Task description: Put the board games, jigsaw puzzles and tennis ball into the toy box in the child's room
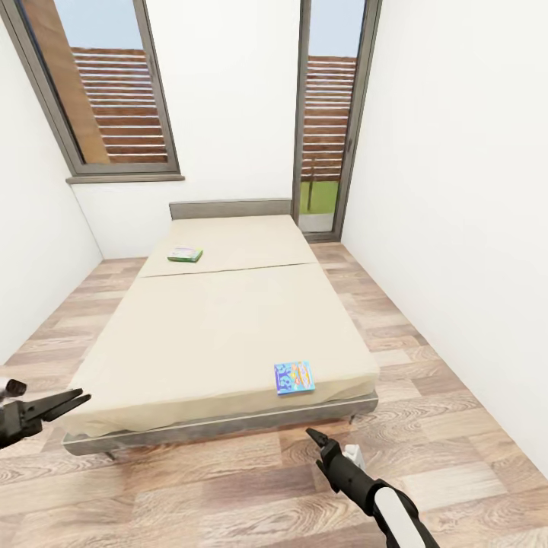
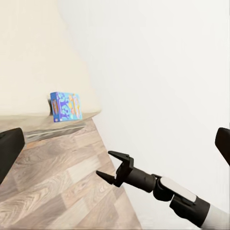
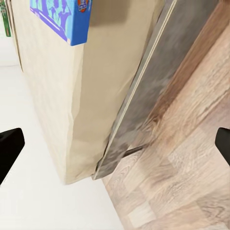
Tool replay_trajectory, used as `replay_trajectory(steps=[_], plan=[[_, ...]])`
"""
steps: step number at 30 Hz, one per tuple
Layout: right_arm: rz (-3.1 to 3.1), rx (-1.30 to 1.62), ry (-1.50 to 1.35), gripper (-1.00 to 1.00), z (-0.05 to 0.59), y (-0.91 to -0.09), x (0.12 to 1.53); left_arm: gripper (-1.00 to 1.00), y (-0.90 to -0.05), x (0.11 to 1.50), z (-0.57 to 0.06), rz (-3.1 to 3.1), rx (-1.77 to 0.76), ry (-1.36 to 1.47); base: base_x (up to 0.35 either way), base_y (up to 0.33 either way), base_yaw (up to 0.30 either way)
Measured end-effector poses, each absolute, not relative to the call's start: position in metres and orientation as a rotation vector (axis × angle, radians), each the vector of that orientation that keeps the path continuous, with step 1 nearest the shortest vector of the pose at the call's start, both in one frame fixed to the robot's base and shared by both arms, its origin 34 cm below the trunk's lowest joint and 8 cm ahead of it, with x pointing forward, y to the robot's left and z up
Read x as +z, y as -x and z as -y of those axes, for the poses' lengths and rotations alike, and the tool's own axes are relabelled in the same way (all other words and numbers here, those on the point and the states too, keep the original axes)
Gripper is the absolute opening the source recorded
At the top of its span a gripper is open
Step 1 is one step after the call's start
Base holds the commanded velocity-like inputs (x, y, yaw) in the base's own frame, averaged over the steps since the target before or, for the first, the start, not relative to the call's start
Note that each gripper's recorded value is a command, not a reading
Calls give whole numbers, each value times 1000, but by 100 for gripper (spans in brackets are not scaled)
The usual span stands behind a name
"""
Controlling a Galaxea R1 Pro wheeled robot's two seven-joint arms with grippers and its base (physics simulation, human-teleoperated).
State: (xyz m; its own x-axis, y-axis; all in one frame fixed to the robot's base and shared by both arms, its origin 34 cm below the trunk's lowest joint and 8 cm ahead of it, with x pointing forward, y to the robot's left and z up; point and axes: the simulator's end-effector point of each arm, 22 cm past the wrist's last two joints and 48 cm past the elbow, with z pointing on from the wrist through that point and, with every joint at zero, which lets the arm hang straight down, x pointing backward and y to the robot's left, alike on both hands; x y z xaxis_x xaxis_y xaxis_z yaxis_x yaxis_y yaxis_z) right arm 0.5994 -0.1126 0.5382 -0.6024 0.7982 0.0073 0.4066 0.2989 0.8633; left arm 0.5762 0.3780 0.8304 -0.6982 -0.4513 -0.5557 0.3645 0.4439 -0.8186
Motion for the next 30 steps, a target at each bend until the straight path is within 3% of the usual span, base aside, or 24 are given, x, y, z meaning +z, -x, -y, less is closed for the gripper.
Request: replay_trajectory(steps=[8,30], plan=[[-2019,1339,-1106,100,113,-612,559,100,-570,818,-315,-1940,-1520,-27,0,0,0],[-1882,1253,-1169,100,153,-627,561,100,-567,812,-299,-1944,-1556,-50,0,0,0]])
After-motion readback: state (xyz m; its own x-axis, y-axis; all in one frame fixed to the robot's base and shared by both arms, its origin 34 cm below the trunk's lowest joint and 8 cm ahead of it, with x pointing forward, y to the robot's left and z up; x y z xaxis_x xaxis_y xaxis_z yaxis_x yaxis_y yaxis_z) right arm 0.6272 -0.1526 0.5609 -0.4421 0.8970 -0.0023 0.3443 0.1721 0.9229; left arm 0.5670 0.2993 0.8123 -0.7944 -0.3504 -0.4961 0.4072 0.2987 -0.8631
